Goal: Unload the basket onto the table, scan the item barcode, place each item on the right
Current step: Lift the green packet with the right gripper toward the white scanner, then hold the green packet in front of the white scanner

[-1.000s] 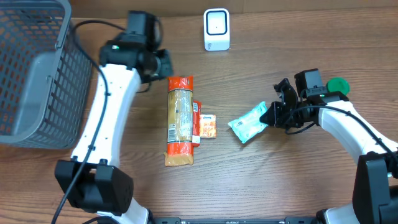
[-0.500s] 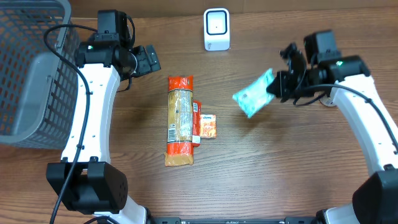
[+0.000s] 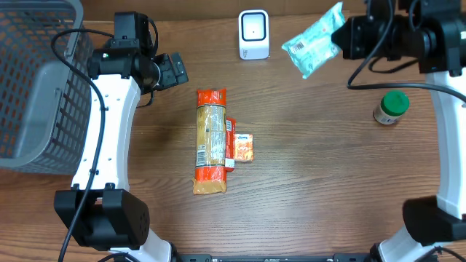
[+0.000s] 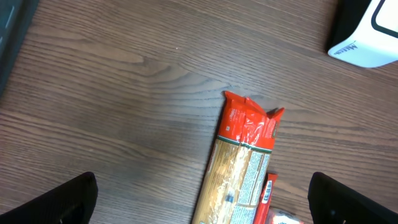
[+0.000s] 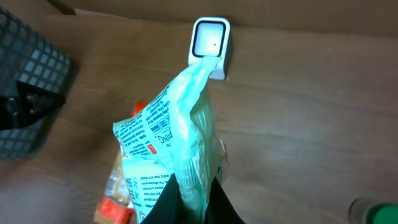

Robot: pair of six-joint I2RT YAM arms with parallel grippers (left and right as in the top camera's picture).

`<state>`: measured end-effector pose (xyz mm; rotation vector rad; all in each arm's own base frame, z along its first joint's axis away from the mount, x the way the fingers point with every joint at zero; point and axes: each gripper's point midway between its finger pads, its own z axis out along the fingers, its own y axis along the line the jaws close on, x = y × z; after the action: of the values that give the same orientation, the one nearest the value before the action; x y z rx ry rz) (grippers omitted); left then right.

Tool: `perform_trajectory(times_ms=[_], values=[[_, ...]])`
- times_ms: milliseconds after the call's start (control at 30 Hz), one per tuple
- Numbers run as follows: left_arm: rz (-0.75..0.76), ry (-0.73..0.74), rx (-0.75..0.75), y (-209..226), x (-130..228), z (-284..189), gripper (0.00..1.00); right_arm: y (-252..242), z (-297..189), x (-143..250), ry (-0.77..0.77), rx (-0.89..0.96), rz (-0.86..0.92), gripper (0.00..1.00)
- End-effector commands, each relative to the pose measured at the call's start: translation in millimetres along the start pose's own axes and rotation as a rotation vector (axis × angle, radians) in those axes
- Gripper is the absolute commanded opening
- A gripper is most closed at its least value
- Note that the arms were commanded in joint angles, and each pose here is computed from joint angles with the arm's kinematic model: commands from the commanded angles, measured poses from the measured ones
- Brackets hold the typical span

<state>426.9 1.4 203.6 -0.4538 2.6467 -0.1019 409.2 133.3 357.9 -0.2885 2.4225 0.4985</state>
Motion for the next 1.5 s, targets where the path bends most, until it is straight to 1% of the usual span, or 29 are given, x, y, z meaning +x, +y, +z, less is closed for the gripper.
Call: perform_trajectory(times_ms=[0, 167, 200, 333, 633, 900, 1000, 1133, 1300, 1467], values=[[0.008, -0.001, -0.011, 3, -2, 2, 1.00, 3, 47, 4, 0.069, 0.050, -0.130, 0.03], [0.008, 0.000, -0.011, 3, -2, 2, 1.00, 10, 104, -5, 0.072, 0.195, -0.373, 0.03], [0.008, 0.000, -0.011, 3, -2, 2, 0.99, 12, 120, -10, 0.064, 0.239, -0.444, 0.03], [0.008, 0.000, -0.011, 3, -2, 2, 0.99, 14, 157, -31, -0.004, 0.382, -0.574, 0.03], [0.008, 0.000, -0.011, 3, -2, 2, 1.00, 24, 202, -76, -0.193, 0.533, -0.688, 0.04], [0.008, 0.000, -0.011, 3, -2, 2, 1.00, 21, 242, -94, -0.279, 0.673, -0.803, 0.04], [0.008, 0.000, -0.011, 3, -2, 2, 1.00, 16, 250, -101, -0.308, 0.746, -0.830, 0.04], [0.008, 0.000, -0.011, 3, -2, 2, 1.00, 10, 263, -104, -0.309, 0.846, -0.907, 0.04], [0.011, 0.000, -0.010, 2, -1, 2, 1.00, 7, 291, -91, -0.271, 0.880, -0.981, 0.04], [0.014, 0.000, -0.008, 0, -1, 2, 0.99, 1, 316, -74, -0.236, 0.868, -0.981, 0.04]])
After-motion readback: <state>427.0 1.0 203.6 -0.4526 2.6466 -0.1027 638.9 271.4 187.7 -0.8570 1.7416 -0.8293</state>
